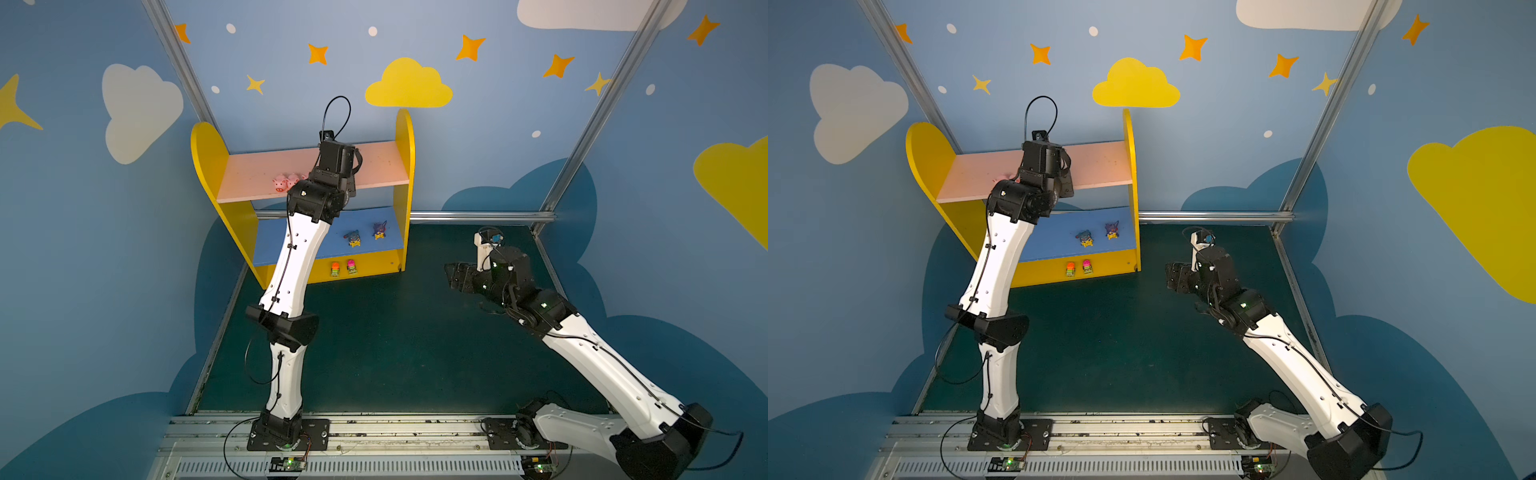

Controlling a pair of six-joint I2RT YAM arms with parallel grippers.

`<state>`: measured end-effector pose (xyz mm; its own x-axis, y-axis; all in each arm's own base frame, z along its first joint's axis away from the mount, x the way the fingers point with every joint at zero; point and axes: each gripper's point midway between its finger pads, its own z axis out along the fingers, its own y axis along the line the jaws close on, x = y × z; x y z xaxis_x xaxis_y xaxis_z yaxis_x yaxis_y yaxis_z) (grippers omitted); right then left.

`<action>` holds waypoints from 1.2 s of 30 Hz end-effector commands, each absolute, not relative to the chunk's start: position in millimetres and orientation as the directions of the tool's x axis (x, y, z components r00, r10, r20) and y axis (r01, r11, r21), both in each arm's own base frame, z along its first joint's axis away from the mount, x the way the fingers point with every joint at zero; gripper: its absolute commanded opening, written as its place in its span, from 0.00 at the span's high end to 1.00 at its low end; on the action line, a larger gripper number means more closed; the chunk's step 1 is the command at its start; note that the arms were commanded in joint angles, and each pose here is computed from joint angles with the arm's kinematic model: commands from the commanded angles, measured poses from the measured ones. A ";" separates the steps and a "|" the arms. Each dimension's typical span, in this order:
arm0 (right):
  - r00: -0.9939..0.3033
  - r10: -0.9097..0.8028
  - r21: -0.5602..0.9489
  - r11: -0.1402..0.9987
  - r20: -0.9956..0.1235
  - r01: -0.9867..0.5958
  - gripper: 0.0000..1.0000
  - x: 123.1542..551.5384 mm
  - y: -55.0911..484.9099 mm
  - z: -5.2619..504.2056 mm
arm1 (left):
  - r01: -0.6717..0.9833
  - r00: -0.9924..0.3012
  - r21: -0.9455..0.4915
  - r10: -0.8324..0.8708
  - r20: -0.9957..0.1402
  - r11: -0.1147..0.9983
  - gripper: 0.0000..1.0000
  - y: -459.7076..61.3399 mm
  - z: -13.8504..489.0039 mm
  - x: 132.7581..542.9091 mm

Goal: Organize plastic toys on shelves
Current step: Place the plastic toy on the shelf.

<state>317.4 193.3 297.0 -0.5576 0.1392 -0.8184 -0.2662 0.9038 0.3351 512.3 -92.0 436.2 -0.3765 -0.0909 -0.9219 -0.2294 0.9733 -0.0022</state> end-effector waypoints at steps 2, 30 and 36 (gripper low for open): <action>-0.523 0.176 0.365 0.887 -0.834 -0.283 0.16 324.7 197.9 319.3 | -0.231 -0.384 0.004 -0.087 -0.919 0.973 0.69 -85.9 434.7 514.0; -0.524 0.193 0.409 0.849 -0.830 -0.336 0.16 328.0 213.5 336.3 | -0.166 -0.253 -0.036 -0.078 -0.964 0.985 0.40 -94.2 502.0 470.7; -0.521 0.199 0.415 0.845 -0.830 -0.339 0.16 321.2 210.8 342.1 | -0.109 -0.244 -0.054 -0.080 -0.966 0.993 0.41 -111.3 509.0 458.3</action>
